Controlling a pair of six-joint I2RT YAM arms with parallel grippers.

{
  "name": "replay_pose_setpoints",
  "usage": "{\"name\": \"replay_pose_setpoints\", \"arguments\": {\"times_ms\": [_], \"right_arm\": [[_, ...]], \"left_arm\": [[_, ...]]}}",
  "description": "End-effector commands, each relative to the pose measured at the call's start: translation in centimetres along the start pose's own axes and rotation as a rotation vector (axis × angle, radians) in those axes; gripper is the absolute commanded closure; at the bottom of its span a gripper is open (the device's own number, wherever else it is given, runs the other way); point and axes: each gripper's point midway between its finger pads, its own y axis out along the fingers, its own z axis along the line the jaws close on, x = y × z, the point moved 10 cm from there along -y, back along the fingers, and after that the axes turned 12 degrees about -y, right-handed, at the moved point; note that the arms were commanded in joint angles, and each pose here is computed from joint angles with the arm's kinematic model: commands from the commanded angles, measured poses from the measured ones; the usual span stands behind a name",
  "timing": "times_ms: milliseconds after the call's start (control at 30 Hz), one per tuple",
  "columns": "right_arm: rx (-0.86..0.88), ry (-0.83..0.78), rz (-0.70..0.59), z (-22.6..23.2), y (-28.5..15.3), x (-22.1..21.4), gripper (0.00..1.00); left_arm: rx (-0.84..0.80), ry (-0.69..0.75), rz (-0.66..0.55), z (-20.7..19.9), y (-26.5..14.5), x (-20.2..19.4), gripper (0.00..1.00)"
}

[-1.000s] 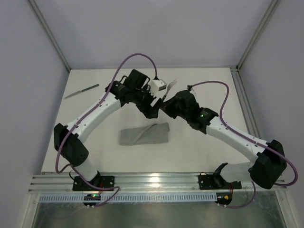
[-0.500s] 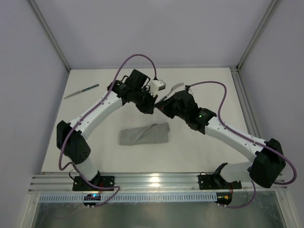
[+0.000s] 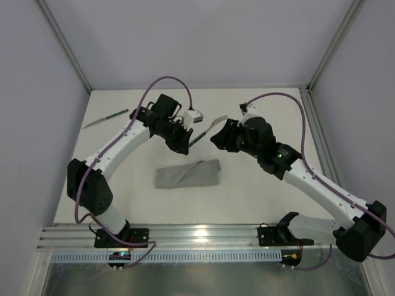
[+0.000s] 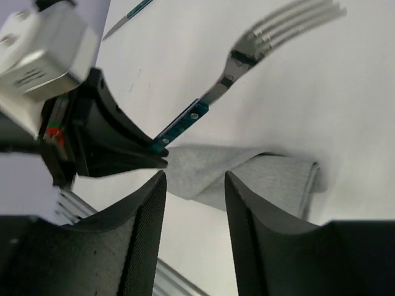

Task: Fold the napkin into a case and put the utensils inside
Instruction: Pass from the right arm to the left, then pass from the left arm to the right

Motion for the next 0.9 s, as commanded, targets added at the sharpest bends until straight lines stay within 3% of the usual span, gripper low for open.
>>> {"name": "replay_pose_setpoints", "arguments": {"times_ms": [0,67,100,133,167,200,333,533,667,867], "right_arm": [[0.102,-0.456,-0.076,-0.7,-3.3,1.2,0.52],[0.188,-0.661,-0.094,-1.1,-4.7,1.0,0.50],[0.237,-0.927,-0.095,-1.9,-5.1,1.0,0.48],[0.291,-1.071,-0.089,-2.2,-5.5,0.7,0.33],[0.355,-1.205,-0.107,-2.4,-6.3,0.5,0.30],[0.449,-1.450,-0.098,-3.3,-6.2,-0.4,0.28],[0.403,-1.812,-0.206,-4.6,-6.2,-0.4,0.24],[0.390,-2.050,-0.219,-3.9,-4.3,0.6,0.25],[0.463,-2.110,-0.245,-2.9,-3.0,0.4,0.25],[0.605,-2.107,-0.142,-2.1,-0.4,-1.2,0.28]], "left_arm": [[-0.099,0.082,0.017,-1.2,-1.8,-1.2,1.00],[-0.122,0.103,0.054,-1.2,-1.8,-1.8,1.00],[-0.123,0.107,0.073,-1.1,-1.8,-2.0,1.00],[-0.136,0.114,0.106,-1.1,-1.9,-2.5,1.00],[-0.150,0.109,0.130,-1.0,-1.7,-2.7,1.00],[-0.199,0.108,0.138,-1.3,-1.6,-2.9,1.00],[-0.323,0.109,0.246,-1.8,-1.6,-4.3,1.00],[-0.403,0.036,0.371,-1.4,-0.3,-5.4,1.00],[-0.396,0.028,0.367,-1.3,0.1,-5.5,1.00],[-0.402,0.017,0.361,-1.4,0.3,-5.3,1.00]]}}
